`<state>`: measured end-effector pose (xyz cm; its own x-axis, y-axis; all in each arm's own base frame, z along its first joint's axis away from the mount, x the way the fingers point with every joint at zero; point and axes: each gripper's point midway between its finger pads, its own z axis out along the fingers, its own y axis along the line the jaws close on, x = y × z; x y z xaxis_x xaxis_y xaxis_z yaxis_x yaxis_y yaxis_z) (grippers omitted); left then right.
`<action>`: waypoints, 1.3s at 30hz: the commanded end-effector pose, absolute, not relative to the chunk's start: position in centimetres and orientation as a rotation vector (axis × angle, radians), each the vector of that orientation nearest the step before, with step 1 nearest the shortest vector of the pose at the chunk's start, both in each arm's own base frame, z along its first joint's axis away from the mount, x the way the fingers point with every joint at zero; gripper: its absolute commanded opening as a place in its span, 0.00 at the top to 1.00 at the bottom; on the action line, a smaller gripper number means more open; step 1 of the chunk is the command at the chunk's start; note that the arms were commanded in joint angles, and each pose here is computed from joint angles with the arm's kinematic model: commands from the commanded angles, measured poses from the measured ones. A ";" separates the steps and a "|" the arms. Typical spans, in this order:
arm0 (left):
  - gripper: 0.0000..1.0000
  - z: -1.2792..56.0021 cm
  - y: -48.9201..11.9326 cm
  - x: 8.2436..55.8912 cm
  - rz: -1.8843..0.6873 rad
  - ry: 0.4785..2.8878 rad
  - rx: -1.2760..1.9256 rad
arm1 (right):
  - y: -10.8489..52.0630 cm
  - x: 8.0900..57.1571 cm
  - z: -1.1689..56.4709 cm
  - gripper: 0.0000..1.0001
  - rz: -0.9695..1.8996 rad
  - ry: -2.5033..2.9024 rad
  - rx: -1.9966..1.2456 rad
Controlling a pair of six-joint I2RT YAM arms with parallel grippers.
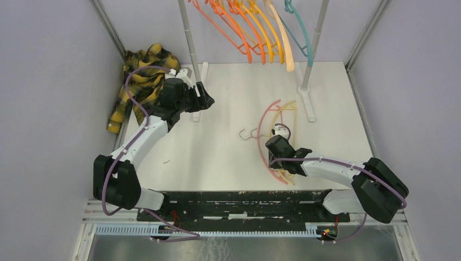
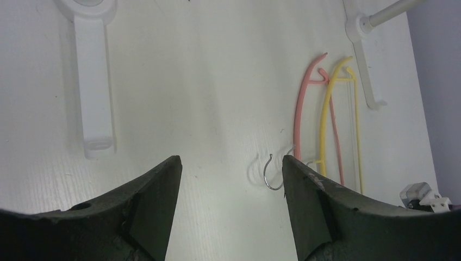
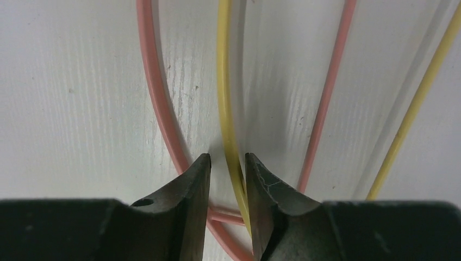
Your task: Organize the hangers
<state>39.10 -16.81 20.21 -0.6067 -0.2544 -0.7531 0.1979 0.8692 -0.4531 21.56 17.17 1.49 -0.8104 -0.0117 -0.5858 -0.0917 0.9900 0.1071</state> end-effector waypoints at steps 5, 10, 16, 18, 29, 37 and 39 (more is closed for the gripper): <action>0.25 20.6 -17.2 39.5 -0.675 2.097 -0.073 | 16.3 20.5 1.7 0.98 0.220 2.495 0.021; 0.25 20.8 -17.1 39.4 -0.674 2.093 -0.074 | 16.3 20.9 7.5 1.00 0.354 2.337 0.048; 0.25 21.4 -17.2 39.1 -0.687 2.080 -0.074 | 16.0 19.9 15.8 0.99 0.517 2.194 0.059; 0.25 21.5 -17.2 39.0 -0.695 2.075 -0.074 | 15.6 19.1 17.6 0.99 0.562 2.174 0.069; 0.25 22.5 -17.4 38.5 -0.720 2.053 -0.075 | 9.4 14.7 28.2 0.99 0.678 1.944 0.222; 0.27 23.0 -17.2 38.9 -0.698 2.063 -0.066 | 7.1 13.2 37.7 0.99 0.783 1.741 0.255; 0.27 23.3 -17.3 39.1 -0.700 2.061 -0.061 | 7.3 13.2 40.1 0.99 0.811 1.701 0.243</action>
